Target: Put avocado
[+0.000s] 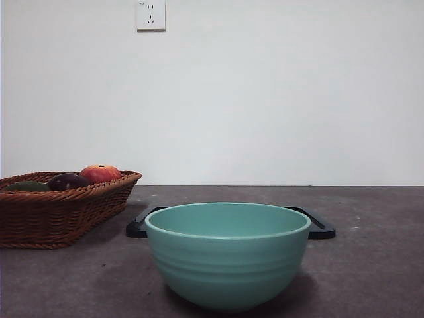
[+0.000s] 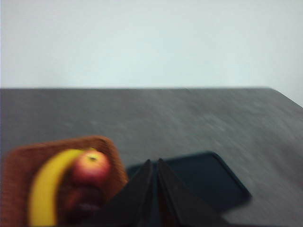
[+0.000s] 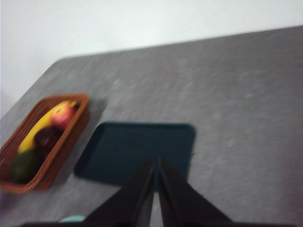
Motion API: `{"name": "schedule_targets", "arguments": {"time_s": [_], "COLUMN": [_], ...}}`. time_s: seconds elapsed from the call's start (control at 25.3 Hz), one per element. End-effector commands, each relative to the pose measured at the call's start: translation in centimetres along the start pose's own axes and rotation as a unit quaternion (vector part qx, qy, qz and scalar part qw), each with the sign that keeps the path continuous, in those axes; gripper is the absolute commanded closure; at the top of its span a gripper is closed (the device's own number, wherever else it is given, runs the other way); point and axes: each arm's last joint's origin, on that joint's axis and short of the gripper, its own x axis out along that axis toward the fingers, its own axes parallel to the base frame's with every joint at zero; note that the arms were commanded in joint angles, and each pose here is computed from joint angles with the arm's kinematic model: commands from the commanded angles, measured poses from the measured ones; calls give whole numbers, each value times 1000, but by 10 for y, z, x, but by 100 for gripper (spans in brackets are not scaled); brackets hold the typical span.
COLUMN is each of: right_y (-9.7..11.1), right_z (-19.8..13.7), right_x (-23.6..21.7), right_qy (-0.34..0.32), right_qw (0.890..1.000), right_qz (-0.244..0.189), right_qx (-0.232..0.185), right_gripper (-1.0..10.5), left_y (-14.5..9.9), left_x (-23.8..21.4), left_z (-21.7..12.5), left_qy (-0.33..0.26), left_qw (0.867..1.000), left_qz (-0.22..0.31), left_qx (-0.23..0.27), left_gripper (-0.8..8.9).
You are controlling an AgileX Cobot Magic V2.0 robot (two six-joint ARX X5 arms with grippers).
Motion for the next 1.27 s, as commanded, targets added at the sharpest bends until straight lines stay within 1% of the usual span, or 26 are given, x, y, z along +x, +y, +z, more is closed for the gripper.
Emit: {"name": "schedule_targets", "arguments": {"time_s": [0.04,0.2,0.28,0.36,0.44,0.55,0.67,0.71,0.75,0.79,0.83,0.87,0.91,0.99,1.27], "right_y": [7,15,20,25,30,32,32,32,31,31,31,31,31,31,32], "right_z": [6,4,1,-2,-6,-8,-9,-10,-10,-10,-10,-10,-10,-10,-9], "right_x": [5,20,25,30,33,32,32,32,32,32,32,32,32,32,32], "right_qy": [16,55,72,91,109,113,122,125,126,125,125,124,124,124,122], "right_qw": [999,995,993,990,987,986,985,985,985,985,985,985,985,985,985], "right_qz": [28,69,79,94,100,100,98,97,97,96,96,96,95,95,96], "right_qx": [-27,-38,-44,-59,-70,-76,-74,-73,-73,-73,-73,-73,-73,-74,-74], "right_gripper": [935,935,935,935,935,935,933,910,827,690,579,497,449,425,425], "left_y": [-7,-13,-15,-17,-19,-21,-21,-21,-21,-21,-21,-21,-21,-21,-21], "left_x": [5,15,19,20,20,19,18,18,18,17,17,17,17,17,17], "left_z": [5,-2,-5,-8,-10,-13,-13,-14,-14,-15,-15,-15,-15,-15,-15], "left_qy": [11,53,72,88,102,117,120,123,127,131,131,131,131,131,130], "left_qw": [999,997,995,993,991,986,985,984,984,983,983,983,983,983,984], "left_qz": [-32,-60,-67,-73,-86,-117,-123,-123,-122,-121,-121,-121,-121,-121,-121], "left_qx": [0,-4,-14,-23,-24,-29,-31,-31,-32,-33,-34,-34,-34,-34,-33], "left_gripper": [799,799,799,799,799,799,793,775,718,568,420,293,248,252,252]}}
